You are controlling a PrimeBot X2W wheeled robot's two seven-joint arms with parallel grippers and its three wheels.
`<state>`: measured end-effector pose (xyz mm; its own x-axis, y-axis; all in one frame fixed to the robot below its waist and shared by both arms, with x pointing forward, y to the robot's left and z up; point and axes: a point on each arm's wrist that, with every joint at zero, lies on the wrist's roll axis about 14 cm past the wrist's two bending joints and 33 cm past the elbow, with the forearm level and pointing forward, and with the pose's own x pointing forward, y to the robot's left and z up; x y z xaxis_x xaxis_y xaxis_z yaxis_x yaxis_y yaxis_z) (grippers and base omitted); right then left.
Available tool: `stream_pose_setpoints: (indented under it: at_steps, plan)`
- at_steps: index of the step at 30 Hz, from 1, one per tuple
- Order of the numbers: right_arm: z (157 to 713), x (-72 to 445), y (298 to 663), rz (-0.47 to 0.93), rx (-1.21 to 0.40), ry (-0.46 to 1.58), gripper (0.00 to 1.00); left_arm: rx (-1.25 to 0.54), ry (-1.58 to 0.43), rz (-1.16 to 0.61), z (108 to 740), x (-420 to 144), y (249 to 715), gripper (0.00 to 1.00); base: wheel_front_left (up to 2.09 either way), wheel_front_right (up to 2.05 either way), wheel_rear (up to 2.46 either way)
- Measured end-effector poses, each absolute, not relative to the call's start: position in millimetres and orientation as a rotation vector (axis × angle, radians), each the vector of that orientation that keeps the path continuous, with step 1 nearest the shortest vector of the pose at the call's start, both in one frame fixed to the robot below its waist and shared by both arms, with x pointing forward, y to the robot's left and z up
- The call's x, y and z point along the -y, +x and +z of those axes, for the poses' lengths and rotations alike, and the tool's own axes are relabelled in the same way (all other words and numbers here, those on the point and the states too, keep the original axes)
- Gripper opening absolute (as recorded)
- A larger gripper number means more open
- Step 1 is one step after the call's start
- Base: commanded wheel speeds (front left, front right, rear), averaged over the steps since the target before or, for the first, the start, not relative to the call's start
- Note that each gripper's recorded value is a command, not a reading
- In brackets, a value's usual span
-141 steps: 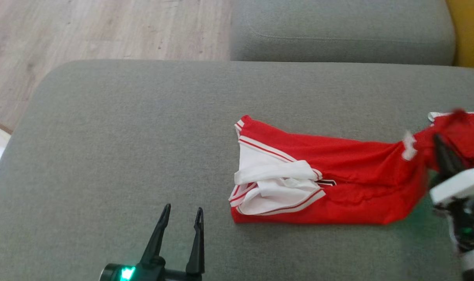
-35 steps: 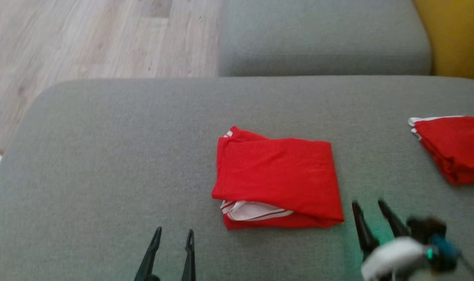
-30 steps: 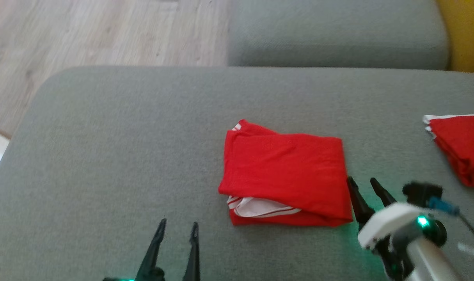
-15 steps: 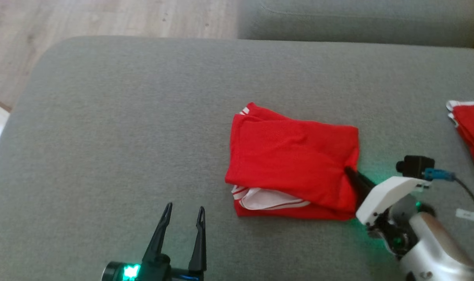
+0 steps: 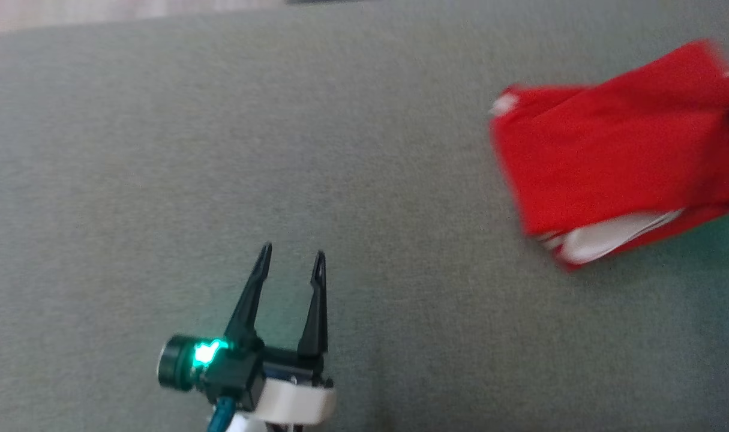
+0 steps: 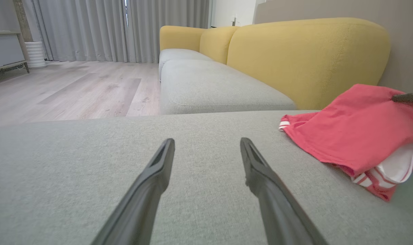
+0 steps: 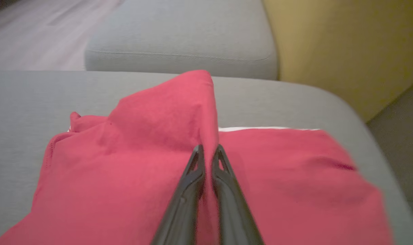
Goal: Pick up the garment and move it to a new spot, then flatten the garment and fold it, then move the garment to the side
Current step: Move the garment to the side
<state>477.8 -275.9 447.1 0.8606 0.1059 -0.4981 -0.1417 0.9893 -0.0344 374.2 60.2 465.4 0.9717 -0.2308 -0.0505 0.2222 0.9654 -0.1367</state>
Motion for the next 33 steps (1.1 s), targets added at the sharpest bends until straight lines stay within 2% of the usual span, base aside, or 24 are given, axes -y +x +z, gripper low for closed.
stream_pose_setpoints:
  at_steps: [7, 8, 9, 13, 17, 24, 33]
  plan:
    - [481.7, 371.3, 484.8, -0.043, -0.532, -0.223, 0.00, -0.055, -0.168, -0.291, 462.8, -39.9, 402.8, 1.00, 0.00, 0.00, 0.00]
    - [485.2, 380.4, 484.0, -0.061, -0.533, -0.243, 0.34, -0.055, -0.174, -0.295, 462.3, -38.4, 405.3, 1.00, 0.00, 0.00, 0.00]
    - [487.9, 388.5, 483.0, -0.077, -0.535, -0.270, 1.00, -0.052, -0.176, -0.297, 462.7, -37.5, 407.5, 1.00, 0.00, 0.00, 0.00]
    - [503.4, 392.5, 484.7, -0.091, -0.477, -0.313, 1.00, -0.033, -0.172, -0.277, 469.9, -42.5, 408.1, 1.00, 0.00, 0.00, 0.00]
    - [492.3, 349.4, 479.5, -0.002, -0.419, -0.306, 1.00, -0.009, -0.158, -0.257, 480.2, -48.8, 401.0, 1.00, 0.00, 0.00, 0.00]
    - [436.5, 236.4, 422.6, 0.199, -0.375, -0.149, 1.00, -0.008, -0.130, -0.201, 485.3, -68.4, 368.7, 1.00, 0.00, 0.00, 0.00]
    - [431.7, 144.4, 355.0, 0.260, -0.195, 0.057, 1.00, 0.027, -0.104, -0.115, 494.3, -103.5, 325.8, 1.00, 0.00, 0.00, 0.00]
